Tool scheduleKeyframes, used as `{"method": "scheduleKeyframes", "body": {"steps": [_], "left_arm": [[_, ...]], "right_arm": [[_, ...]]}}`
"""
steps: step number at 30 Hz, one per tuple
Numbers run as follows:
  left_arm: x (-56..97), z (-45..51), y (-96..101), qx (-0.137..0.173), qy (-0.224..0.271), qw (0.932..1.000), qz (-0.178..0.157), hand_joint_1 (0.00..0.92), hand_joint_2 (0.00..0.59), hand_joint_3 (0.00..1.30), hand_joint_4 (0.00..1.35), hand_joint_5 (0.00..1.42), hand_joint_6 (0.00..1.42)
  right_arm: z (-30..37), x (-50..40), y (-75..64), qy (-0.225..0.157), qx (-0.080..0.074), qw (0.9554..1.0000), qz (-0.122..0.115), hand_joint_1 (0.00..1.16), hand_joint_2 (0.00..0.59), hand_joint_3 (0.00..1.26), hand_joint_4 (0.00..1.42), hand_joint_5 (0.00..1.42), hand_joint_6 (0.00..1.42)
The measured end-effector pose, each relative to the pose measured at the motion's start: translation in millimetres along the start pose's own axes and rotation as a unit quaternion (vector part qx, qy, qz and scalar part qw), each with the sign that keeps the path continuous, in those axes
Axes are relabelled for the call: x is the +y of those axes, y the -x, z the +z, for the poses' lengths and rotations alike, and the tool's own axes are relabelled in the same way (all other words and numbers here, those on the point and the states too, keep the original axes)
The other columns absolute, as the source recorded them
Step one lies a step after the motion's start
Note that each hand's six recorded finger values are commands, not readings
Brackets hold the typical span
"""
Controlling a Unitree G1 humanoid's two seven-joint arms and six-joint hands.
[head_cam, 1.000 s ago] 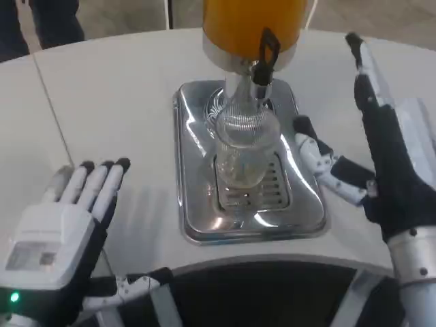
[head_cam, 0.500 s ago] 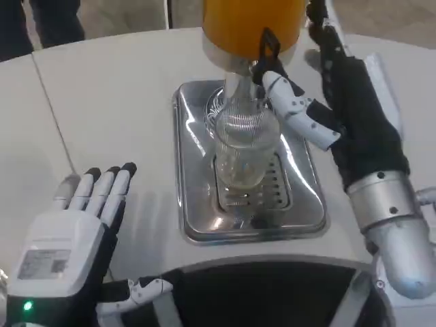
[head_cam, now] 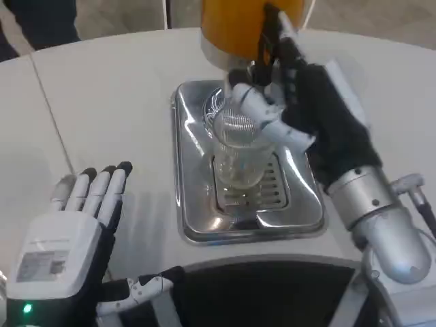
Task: Grasp the cup under the faucet to collect the drink, then remove the cup.
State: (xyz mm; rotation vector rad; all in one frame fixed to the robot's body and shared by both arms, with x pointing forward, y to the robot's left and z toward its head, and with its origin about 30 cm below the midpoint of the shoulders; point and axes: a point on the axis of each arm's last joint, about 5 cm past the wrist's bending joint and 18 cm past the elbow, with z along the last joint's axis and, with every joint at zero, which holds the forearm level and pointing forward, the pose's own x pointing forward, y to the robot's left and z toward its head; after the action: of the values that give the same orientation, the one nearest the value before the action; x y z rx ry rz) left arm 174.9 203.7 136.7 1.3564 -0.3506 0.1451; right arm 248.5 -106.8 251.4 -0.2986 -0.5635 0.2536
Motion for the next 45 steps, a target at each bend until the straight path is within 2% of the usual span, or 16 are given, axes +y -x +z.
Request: {"method": "scheduleKeyframes", "body": {"steps": [7,10,13,15,16,18,20,25,29,31,32,33,35,36,42,45], "left_arm": [[0.3,-1.4,1.0,0.006,0.0,1.0,0.001,0.242,0.081,0.0,0.0,0.0,0.0],[0.6,-1.6,1.0,0.005,0.002,1.0,0.002,0.205,0.079,0.0,0.0,0.0,0.0],[1.0,-2.0,0.9,0.004,0.009,0.9999,0.003,0.185,0.073,0.0,0.0,0.0,0.0],[1.1,-2.0,1.0,0.003,0.015,0.9999,0.003,0.18,0.071,0.0,0.0,0.0,0.0],[1.2,-2.1,1.0,0.003,0.017,0.9998,0.003,0.179,0.071,0.0,0.0,0.0,0.0],[1.2,-1.9,1.1,0.001,0.02,0.9998,0.003,0.159,0.064,0.0,0.0,0.0,0.0],[1.1,-1.8,1.2,0.0,0.021,0.9998,0.003,0.155,0.062,0.0,0.0,0.0,0.0],[0.4,-1.1,1.5,0.0,0.025,0.9997,0.003,0.126,0.061,0.0,0.0,0.0,0.0],[-0.3,-0.9,2.5,0.002,0.027,0.9996,0.001,0.101,0.06,0.0,0.0,0.0,0.0],[-0.6,-0.9,3.2,0.003,0.028,0.9996,0.0,0.083,0.061,0.0,0.0,0.0,0.0],[-0.9,-0.8,3.6,0.004,0.029,0.9996,0.0,0.08,0.061,0.0,0.0,0.0,0.0],[-1.3,-0.5,4.0,0.006,0.032,0.9995,-0.001,0.079,0.061,0.0,0.0,0.0,0.0],[-2.0,0.3,4.2,0.009,0.038,0.9993,0.0,0.078,0.061,0.0,0.0,0.0,0.0],[-2.8,1.4,4.1,0.014,0.045,0.9989,0.001,0.075,0.054,0.0,0.0,0.0,0.0],[-5.5,5.8,-2.9,0.036,0.073,0.9966,0.005,0.09,0.047,0.0,0.0,0.0,0.0],[-8.1,8.8,-5.7,0.04,0.078,0.9961,0.005,0.111,0.048,0.0,0.0,0.0,0.0]], "right_arm": [[-0.2,-1.2,0.8,0.024,-0.003,0.9994,0.024,0.63,0.456,0.0,0.0,0.0,0.08],[0.3,-1.9,1.4,0.052,-0.002,0.9981,0.031,0.57,0.458,0.0,0.0,0.0,0.08],[3.7,-2.0,0.6,0.097,0.0,0.9946,0.038,0.47,0.449,0.0,0.0,0.0,0.1],[7.4,-2.3,-2.5,0.137,0.003,0.9895,0.047,0.36,0.448,0.0,0.0,0.0,0.1],[10.0,-2.5,-5.0,0.159,0.004,0.9858,0.056,0.35,0.448,0.0,0.0,0.0,0.1],[12.6,-3.0,-7.7,0.179,0.005,0.9816,0.066,0.31,0.458,0.01,0.0,0.0,0.1],[13.2,-2.4,-8.9,0.186,0.004,0.9799,0.071,0.31,0.457,0.01,0.0,0.0,0.1],[17.3,0.7,-15.5,0.215,-0.003,0.9718,0.097,0.3,0.465,0.01,0.0,0.0,0.1],[22.9,2.2,-19.9,0.248,0.002,0.9627,0.108,0.27,0.469,0.01,0.0,0.0,0.1],[27.5,4.0,-20.8,0.271,0.006,0.956,0.112,0.26,0.475,0.02,0.0,0.0,0.11],[30.1,5.7,-20.6,0.291,0.009,0.9499,0.114,0.25,0.476,0.02,0.0,0.0,0.11],[33.8,7.5,-21.1,0.319,0.012,0.9403,0.119,0.25,0.472,0.03,0.0,0.0,0.12],[39.9,8.8,-21.7,0.349,0.017,0.9283,0.127,0.25,0.481,0.03,0.0,0.0,0.14],[42.7,9.1,-22.0,0.357,0.02,0.9249,0.129,0.25,0.483,0.03,0.0,0.0,0.15],[50.8,10.5,-20.0,0.366,0.021,0.9225,0.121,0.28,0.499,0.03,0.0,0.0,0.14],[53.0,10.2,-19.1,0.369,0.026,0.9203,0.126,0.3,0.493,0.03,0.0,0.0,0.14]]}}
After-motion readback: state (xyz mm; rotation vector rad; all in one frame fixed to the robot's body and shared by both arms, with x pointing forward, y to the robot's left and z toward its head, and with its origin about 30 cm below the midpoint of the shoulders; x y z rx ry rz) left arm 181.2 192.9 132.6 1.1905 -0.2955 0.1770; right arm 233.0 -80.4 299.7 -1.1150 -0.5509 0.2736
